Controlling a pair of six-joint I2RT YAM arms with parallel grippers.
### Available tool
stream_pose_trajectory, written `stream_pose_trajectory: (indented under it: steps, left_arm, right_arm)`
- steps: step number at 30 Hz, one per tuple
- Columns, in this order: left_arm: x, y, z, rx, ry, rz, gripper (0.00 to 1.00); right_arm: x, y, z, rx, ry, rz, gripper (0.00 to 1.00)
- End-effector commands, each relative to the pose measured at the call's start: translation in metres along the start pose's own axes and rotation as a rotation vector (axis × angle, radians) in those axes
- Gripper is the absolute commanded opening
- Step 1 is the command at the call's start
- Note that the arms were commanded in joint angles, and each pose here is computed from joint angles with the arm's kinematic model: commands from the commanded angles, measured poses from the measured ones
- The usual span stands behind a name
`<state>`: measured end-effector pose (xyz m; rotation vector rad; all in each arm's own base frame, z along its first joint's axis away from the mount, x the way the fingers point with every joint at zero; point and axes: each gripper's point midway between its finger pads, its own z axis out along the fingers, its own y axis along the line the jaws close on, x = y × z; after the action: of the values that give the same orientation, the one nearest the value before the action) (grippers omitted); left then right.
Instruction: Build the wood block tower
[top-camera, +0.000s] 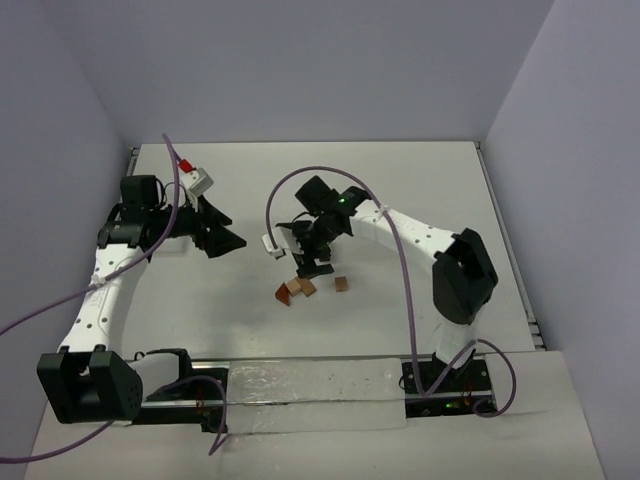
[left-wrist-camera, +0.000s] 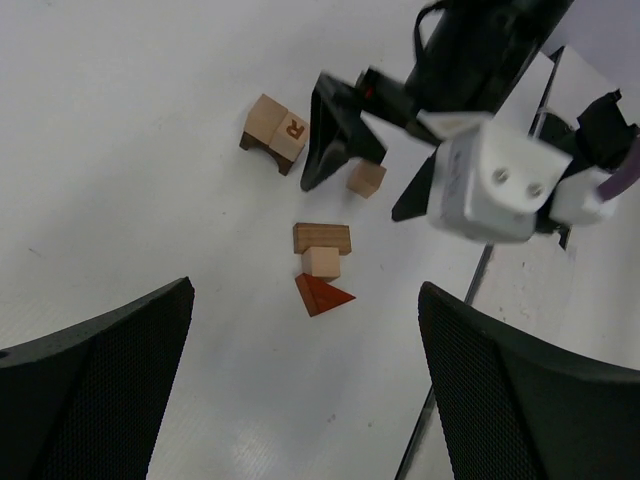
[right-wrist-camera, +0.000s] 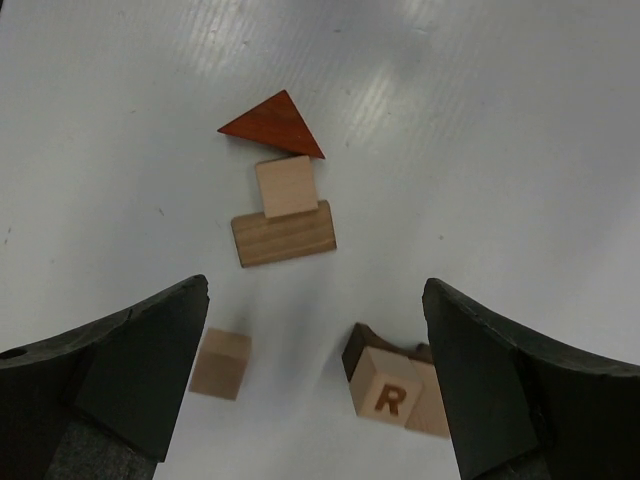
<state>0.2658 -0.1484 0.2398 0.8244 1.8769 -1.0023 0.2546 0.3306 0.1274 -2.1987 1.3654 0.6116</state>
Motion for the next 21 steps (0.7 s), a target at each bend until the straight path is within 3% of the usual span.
stream_pose_trajectory:
  steps: [1, 10, 21]
  left_arm:
    - [-0.022, -0.001, -0.009, 0.060, -0.060, 0.040, 0.99]
    - [-0.024, 0.007, -0.008, 0.059, -0.040, 0.048, 0.99]
    - [-0.016, 0.021, -0.007, -0.002, -0.008, 0.063, 0.99]
  right_arm:
    - [0.000, -0.001, 0.019, -0.072, 0.010, -0.055, 0.94]
    - [0.024, -0.006, 0.061, -0.112, 0.099, -0.066, 0.93]
    - [0.048, 0.010, 0.080, -0.131, 0.138, -0.020, 0.91]
